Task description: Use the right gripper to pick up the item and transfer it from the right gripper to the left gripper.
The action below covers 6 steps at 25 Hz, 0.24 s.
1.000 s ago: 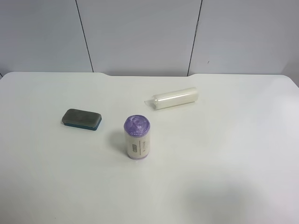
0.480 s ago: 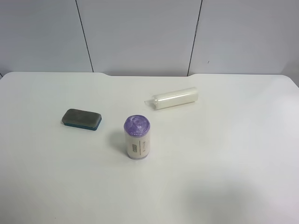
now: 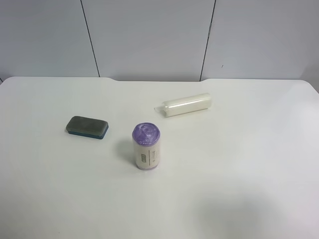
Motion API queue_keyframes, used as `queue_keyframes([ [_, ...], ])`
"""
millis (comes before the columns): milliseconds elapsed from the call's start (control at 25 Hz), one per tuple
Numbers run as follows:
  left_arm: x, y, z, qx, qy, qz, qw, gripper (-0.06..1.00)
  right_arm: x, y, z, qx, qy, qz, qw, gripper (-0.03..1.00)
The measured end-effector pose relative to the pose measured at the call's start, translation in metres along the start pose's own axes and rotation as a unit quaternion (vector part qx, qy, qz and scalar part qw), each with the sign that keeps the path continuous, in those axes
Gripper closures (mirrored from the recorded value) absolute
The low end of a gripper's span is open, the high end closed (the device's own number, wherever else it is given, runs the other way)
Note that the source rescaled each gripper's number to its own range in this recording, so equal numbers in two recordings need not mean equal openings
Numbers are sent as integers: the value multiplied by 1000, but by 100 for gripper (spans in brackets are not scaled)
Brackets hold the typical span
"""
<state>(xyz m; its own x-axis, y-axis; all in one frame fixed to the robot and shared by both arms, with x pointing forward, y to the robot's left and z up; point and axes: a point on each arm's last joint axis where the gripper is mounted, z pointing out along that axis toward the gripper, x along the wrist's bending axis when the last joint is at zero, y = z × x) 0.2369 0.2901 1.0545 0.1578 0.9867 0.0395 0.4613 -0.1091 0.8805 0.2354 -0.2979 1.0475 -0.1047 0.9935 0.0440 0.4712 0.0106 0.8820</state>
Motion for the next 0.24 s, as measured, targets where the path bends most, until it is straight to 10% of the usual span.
queue_keyframes([
  [240, 0, 0, 0, 0, 0, 0, 1000, -5, 0, 0, 0, 0, 0, 0, 1000, -3],
])
